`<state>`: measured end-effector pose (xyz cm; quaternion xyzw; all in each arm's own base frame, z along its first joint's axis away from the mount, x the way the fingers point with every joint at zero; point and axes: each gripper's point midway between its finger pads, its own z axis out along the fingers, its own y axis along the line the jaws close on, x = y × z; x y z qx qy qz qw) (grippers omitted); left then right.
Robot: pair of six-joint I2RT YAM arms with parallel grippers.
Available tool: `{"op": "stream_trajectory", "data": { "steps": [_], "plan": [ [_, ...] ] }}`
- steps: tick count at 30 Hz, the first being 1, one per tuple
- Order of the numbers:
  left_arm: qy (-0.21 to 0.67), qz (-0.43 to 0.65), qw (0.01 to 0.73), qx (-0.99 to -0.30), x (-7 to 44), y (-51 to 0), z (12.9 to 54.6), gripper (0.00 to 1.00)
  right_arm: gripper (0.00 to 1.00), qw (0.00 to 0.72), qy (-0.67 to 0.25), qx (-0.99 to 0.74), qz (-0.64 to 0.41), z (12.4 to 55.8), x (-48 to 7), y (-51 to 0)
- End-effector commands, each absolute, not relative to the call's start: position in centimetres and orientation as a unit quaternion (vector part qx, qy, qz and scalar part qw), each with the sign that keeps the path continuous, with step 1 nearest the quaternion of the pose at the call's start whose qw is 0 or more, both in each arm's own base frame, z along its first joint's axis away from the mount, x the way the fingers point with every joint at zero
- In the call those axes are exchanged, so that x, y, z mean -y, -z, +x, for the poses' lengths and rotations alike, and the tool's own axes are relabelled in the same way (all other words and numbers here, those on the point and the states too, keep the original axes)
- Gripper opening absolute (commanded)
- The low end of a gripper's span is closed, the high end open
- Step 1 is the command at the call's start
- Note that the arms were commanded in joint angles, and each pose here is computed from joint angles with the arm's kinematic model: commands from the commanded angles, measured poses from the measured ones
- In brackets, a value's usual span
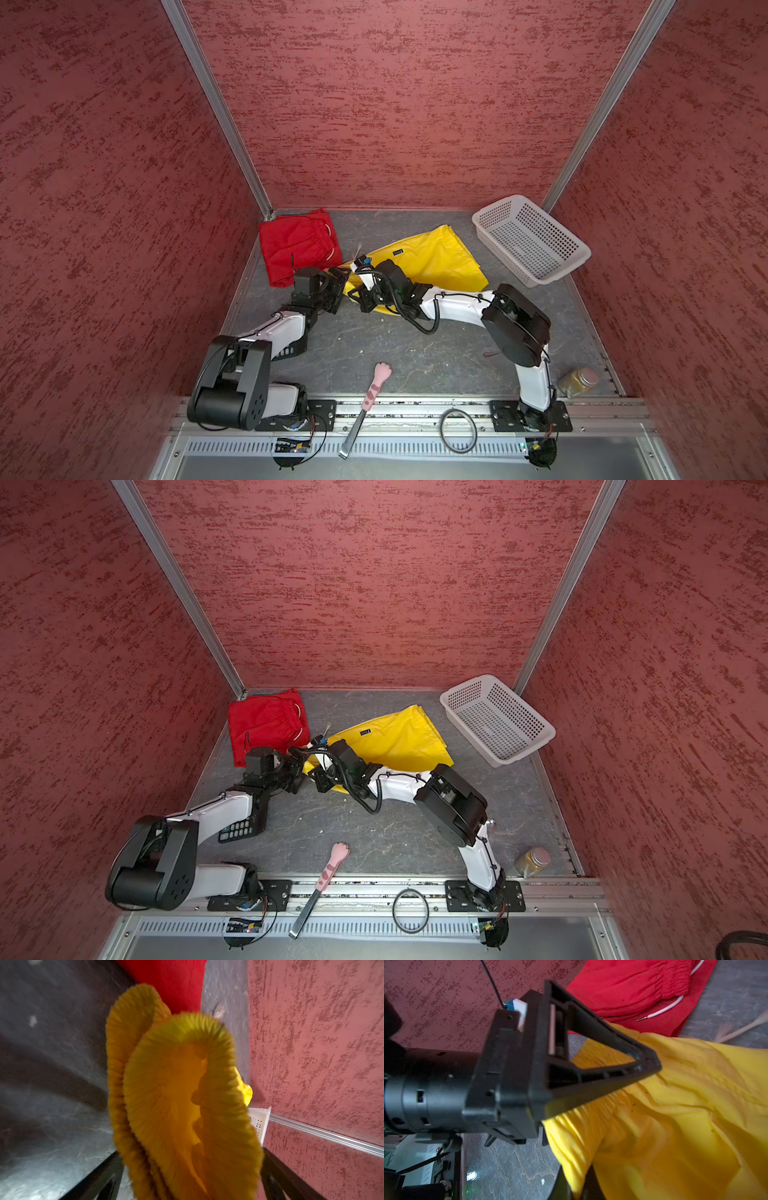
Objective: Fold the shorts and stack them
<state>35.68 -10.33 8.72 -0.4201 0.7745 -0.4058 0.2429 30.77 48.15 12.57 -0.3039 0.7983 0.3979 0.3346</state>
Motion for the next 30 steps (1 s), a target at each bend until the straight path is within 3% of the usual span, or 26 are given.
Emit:
{"op": "stream_trajectory", "data": {
  "steps": [1, 2, 4, 5, 7, 9, 11, 16, 20, 27, 28, 30],
  "plan": [
    [0.419, -0.403, 0.240, -0.778, 11.4, -9.0, 37.1, 1.00, 0.00, 0.366, -0.418, -0.777, -0.297, 31.4, -48.5, -15.2],
    [0.418, -0.400, 0.242, -0.779, 11.5, -8.9, 37.5, 0.98, 0.00, 0.365, -0.421, -0.775, -0.297, 31.2, -48.4, -15.3],
    [0.418, -0.391, 0.243, -0.783, 11.7, -8.8, 38.7, 0.83, 0.00, 0.360, -0.427, -0.776, -0.294, 30.8, -48.2, -15.2],
    [0.423, -0.386, 0.245, -0.783, 11.8, -8.9, 39.2, 0.72, 0.00, 0.357, -0.427, -0.778, -0.291, 30.7, -48.1, -15.0],
    [0.431, -0.383, 0.240, -0.781, 12.0, -8.7, 40.1, 0.39, 0.00, 0.351, -0.424, -0.785, -0.284, 30.5, -47.7, -14.3],
    [0.437, -0.379, 0.235, -0.781, 12.3, -8.6, 40.5, 0.14, 0.00, 0.351, -0.421, -0.789, -0.277, 30.4, -47.3, -14.0],
    [0.438, -0.376, 0.231, -0.783, 12.5, -8.5, 40.5, 0.01, 0.07, 0.356, -0.418, -0.791, -0.271, 30.5, -46.9, -14.0],
    [0.417, -0.366, 0.223, -0.801, 12.2, -8.3, 39.3, 0.00, 0.53, 0.373, -0.398, -0.797, -0.259, 31.3, -45.9, -14.6],
    [0.395, -0.354, 0.221, -0.818, 11.4, -9.1, 38.1, 0.00, 0.72, 0.400, -0.382, -0.799, -0.237, 32.7, -42.9, -16.7],
    [0.340, -0.317, 0.236, -0.853, 9.0, -12.0, 36.0, 0.00, 0.76, 0.419, -0.364, -0.825, -0.102, 38.6, -31.7, -17.4],
    [0.336, -0.314, 0.237, -0.856, 8.8, -12.3, 35.8, 0.00, 0.72, 0.412, -0.363, -0.831, -0.091, 39.1, -30.8, -16.9],
    [0.328, -0.305, 0.235, -0.863, 8.5, -12.8, 35.4, 0.00, 0.49, 0.385, -0.369, -0.842, -0.079, 39.9, -30.3, -15.7]
  ]
}}
